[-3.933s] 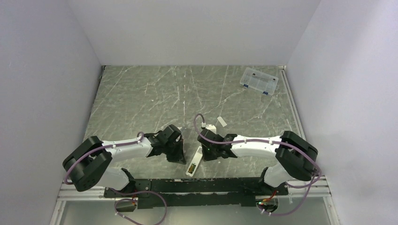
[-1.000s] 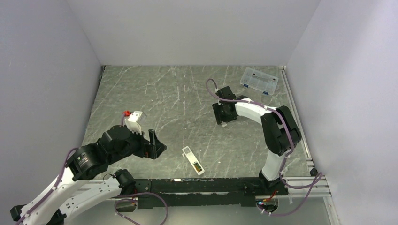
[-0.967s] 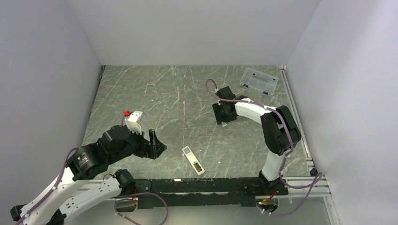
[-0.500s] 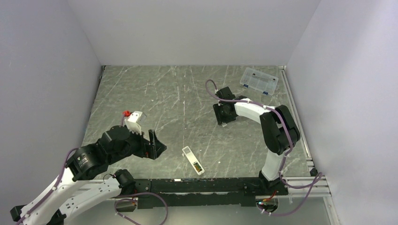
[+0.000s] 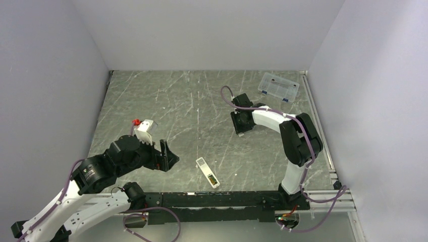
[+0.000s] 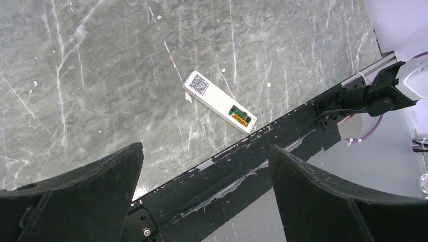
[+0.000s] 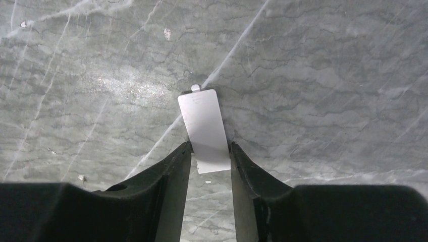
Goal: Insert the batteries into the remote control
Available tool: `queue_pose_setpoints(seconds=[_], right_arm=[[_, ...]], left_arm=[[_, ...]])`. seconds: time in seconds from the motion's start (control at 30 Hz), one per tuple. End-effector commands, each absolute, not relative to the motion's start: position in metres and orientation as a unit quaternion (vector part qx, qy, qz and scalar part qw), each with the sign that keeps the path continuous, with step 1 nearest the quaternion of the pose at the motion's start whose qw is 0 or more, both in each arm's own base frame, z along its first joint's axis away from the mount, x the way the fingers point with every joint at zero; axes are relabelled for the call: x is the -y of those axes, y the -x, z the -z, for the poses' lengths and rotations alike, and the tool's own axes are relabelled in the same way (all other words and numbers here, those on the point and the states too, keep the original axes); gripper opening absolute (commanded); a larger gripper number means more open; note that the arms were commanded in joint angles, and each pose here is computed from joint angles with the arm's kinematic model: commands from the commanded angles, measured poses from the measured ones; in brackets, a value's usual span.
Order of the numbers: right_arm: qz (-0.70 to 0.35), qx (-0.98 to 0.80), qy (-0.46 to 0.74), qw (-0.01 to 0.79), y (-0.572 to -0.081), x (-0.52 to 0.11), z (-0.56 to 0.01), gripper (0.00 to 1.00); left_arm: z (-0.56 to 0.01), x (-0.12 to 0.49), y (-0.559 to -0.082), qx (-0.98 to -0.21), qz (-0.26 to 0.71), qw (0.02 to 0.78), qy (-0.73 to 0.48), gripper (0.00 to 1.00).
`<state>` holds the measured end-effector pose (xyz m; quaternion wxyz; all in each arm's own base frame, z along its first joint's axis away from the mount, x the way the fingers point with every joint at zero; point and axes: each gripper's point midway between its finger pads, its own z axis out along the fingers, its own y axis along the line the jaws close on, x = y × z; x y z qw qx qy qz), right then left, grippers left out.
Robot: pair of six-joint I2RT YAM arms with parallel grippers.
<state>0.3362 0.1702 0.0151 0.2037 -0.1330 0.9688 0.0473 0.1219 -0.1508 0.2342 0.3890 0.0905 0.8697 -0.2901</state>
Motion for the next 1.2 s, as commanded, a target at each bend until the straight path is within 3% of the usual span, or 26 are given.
queue_pose_setpoints(seconds=[0.0,0.37,0.7,1.17], right_arm=[[-0.045,-0.97,0.135,0.195,-0.33,-0.167,-0.01,0.37],[-0.034,-0.971,0.139,0.19,-0.321,-0.164,-0.005,0.35],[-0.044,-0.97,0.132,0.2,-0.32,-0.169,-0.015,0.13],[-0.07,-0.962,0.133,0.226,-0.305,-0.177,-0.051,0.12]], left_arm=[[-0.242,0.156,-0.125,-0.859,0.301,0.402,-0.097,0.99],[-0.24,0.156,-0.126,-0.861,0.299,0.401,-0.096,1.0],[-0.24,0.156,-0.126,-0.862,0.297,0.399,-0.094,0.99],[-0.235,0.157,-0.128,-0.868,0.29,0.392,-0.091,0.99]])
